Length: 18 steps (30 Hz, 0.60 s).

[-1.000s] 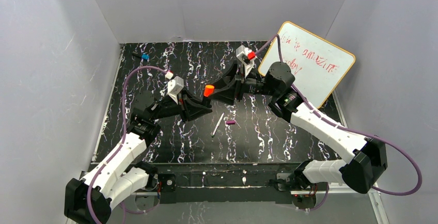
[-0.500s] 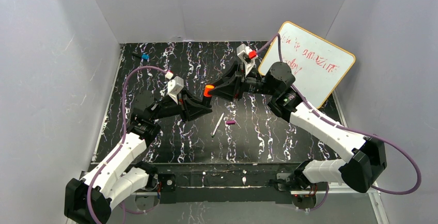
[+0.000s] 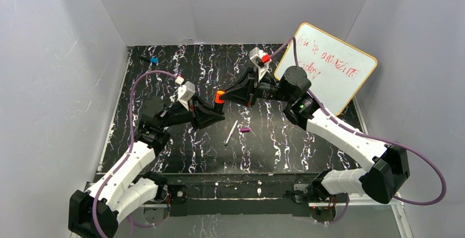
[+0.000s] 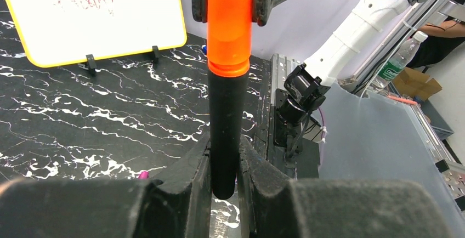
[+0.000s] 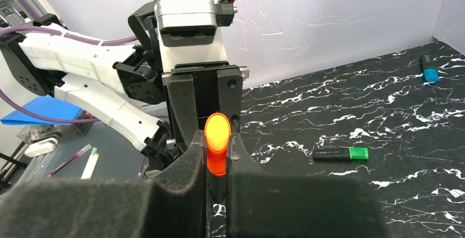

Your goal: Insert the pens into the pen caps

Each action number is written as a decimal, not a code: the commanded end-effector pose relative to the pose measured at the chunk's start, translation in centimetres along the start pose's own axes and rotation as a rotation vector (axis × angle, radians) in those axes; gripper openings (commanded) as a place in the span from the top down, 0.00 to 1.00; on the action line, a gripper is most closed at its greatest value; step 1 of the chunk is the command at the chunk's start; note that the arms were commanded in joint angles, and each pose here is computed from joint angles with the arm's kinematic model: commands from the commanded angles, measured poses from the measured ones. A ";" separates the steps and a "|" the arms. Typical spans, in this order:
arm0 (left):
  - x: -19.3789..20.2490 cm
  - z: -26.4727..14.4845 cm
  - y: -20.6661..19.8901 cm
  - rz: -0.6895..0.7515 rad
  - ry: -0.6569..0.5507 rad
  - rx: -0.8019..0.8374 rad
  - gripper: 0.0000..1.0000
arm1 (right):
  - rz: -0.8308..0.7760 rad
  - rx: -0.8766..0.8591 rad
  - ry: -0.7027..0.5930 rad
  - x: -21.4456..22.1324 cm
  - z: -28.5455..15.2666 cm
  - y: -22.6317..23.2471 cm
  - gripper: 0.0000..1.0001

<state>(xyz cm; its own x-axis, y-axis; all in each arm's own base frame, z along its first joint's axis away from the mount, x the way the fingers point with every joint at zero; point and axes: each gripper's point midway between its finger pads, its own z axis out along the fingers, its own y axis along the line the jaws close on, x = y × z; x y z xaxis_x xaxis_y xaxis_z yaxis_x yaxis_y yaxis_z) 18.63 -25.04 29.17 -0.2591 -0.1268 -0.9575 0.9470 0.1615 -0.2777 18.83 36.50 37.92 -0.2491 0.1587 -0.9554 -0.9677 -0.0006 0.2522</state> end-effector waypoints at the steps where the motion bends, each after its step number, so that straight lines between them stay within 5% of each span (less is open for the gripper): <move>1: -0.9 -0.2 -0.4 0.055 -0.017 0.008 1.00 | -0.024 -0.017 0.016 0.7 0.3 0.4 0.99; 18: -2.9 -0.4 -0.8 0.143 0.012 0.005 1.00 | -0.002 -0.028 0.127 4.6 -0.3 0.8 0.99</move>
<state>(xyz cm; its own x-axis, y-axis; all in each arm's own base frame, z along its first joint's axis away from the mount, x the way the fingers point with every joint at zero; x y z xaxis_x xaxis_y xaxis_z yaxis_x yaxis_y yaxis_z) 18.40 -24.87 27.97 -0.2805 -0.0540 -0.9583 0.9445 0.1624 -0.2856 18.58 36.84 36.56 -0.2083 0.1332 -0.9690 -0.9773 0.0105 0.2115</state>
